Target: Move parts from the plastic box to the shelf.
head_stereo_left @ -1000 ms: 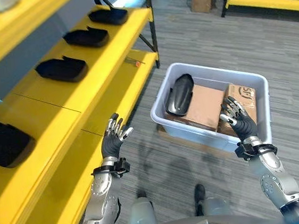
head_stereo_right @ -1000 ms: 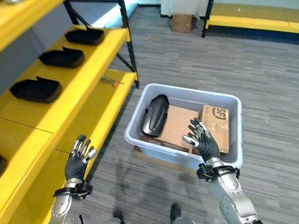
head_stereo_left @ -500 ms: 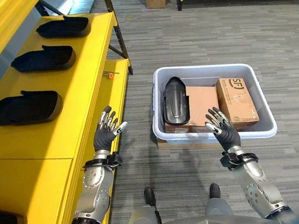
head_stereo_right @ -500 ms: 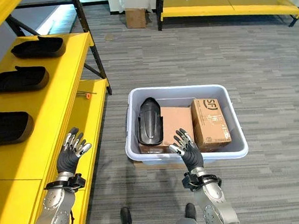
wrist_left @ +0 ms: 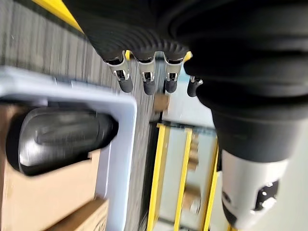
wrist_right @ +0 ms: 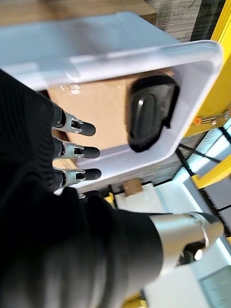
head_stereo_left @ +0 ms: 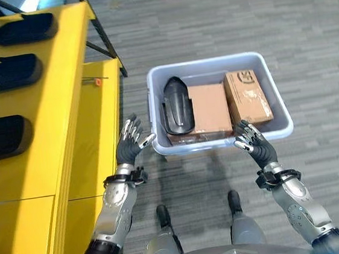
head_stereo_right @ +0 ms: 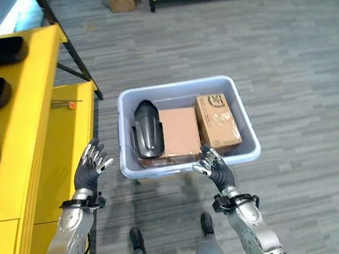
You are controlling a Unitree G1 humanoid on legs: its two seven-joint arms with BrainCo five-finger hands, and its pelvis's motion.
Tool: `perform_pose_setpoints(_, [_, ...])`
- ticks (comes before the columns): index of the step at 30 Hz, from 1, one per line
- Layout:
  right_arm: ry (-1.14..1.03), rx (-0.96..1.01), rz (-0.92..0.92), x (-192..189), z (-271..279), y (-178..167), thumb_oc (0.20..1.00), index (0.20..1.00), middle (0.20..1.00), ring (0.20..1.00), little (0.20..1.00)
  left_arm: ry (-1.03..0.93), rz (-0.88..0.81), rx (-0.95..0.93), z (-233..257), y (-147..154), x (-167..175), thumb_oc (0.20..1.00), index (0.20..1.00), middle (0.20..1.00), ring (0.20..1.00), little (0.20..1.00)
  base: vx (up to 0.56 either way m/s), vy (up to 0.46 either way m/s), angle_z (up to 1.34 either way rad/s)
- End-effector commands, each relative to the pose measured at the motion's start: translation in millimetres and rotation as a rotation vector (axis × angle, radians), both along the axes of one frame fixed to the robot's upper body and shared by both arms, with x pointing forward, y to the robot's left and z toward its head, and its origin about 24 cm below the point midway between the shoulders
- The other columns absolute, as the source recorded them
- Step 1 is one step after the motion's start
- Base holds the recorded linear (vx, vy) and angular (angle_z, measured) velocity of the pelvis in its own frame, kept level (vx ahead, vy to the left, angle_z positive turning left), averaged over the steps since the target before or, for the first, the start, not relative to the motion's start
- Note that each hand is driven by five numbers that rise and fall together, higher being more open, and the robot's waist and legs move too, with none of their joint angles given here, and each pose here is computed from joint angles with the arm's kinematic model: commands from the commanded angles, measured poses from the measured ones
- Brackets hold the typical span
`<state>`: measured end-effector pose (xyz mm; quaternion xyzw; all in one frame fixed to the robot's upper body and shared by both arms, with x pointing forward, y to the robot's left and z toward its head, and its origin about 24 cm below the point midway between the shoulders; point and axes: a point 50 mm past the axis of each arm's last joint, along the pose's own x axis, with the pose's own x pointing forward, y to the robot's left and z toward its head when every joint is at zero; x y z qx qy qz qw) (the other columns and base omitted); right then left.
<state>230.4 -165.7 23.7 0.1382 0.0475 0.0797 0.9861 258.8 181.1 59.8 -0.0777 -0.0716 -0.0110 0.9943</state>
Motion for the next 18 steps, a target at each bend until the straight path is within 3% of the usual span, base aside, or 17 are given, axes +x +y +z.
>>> perform_pose_setpoints(1, [-0.242, -0.013, 0.004, 13.1, 46.0, 4.5, 1.0, 1.0, 1.0, 1.0, 1.0, -0.253, 0.073, 0.081, 50.4, 3.6, 21.1, 1.0, 1.0, 1.0, 1.0, 1.0, -0.15, -0.099, -0.75])
perform_pose_setpoints(9, [-0.327, 0.002, -0.032, 21.8, 61.9, 9.8, 1.0, 1.0, 1.0, 1.0, 1.0, -0.489, 0.224, 0.156, 108.9, -2.8, 46.4, 1.0, 1.0, 1.0, 1.0, 1.0, -0.03, -0.049, -0.38])
perform_pose_setpoints(18, [-0.329, 0.016, -0.023, 22.2, 60.9, 14.1, 1.0, 1.0, 1.0, 1.0, 1.0, -0.585, 0.344, 0.239, 136.9, -2.2, 60.2, 1.0, 1.0, 1.0, 1.0, 1.0, 0.0, -0.013, -0.12])
